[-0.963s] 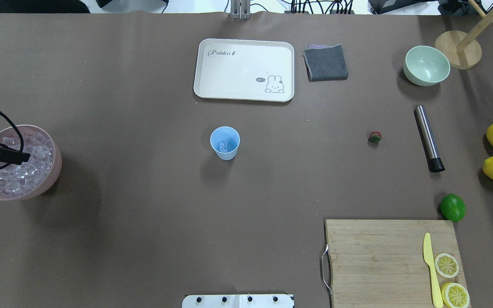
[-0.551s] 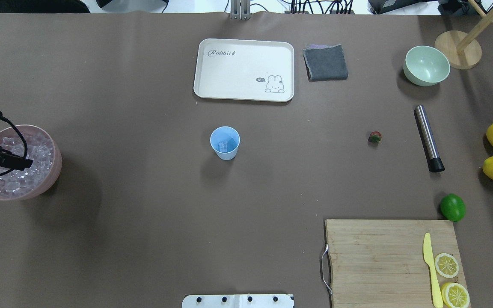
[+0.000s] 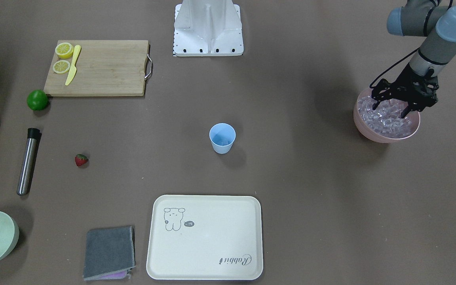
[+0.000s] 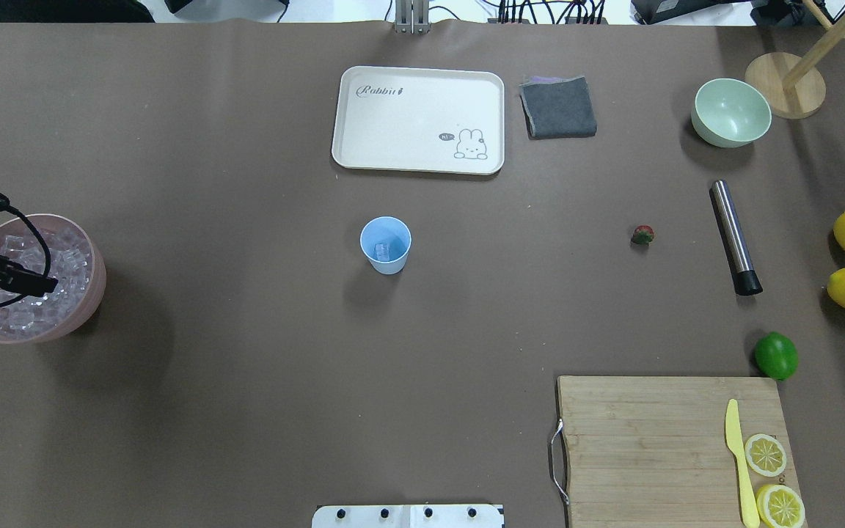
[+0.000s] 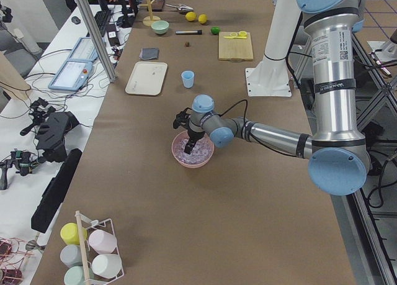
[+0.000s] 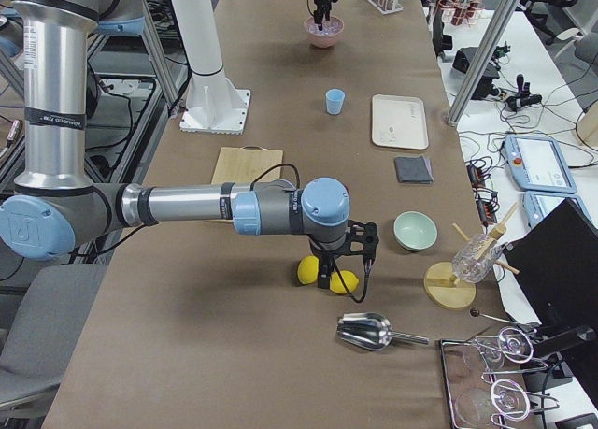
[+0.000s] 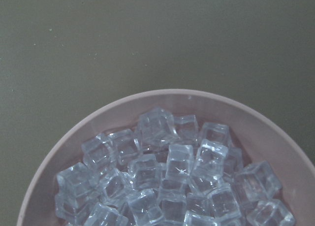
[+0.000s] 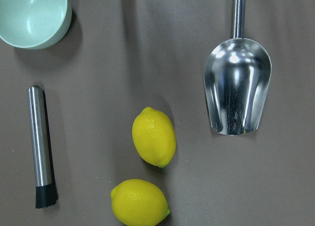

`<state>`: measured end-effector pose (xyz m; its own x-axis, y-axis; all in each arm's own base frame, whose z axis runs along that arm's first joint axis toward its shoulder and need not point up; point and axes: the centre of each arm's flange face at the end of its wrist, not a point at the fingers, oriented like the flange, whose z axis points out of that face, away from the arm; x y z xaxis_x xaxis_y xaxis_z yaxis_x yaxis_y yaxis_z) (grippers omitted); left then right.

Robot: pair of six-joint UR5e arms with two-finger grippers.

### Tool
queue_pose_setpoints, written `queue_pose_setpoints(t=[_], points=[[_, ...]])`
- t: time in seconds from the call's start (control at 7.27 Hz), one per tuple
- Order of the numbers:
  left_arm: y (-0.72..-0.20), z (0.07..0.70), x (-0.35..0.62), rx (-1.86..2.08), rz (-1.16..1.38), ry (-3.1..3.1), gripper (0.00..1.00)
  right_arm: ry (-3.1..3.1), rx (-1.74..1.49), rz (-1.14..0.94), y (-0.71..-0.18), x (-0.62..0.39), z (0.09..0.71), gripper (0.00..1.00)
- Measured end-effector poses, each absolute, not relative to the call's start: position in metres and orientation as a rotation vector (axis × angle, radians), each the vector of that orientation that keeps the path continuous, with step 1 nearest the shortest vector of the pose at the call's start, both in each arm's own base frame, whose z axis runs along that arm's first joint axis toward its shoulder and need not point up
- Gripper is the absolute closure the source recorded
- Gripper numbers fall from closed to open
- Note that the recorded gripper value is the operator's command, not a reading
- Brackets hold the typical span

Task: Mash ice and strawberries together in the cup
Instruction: 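Lower the left gripper into the ice cubes in the pink bowl, then close the left gripper on another ice cube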

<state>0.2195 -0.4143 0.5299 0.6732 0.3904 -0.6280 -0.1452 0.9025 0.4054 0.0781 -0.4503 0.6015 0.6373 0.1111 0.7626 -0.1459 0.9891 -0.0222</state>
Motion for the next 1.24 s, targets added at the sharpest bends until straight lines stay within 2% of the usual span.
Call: queue_pose_setpoints(t=[1.24], points=[[-0.411, 0.539, 0.238, 0.311, 0.339, 0.776, 0.1, -0.863, 0.039, 0.15, -0.45, 0.078, 0.604, 0.0]])
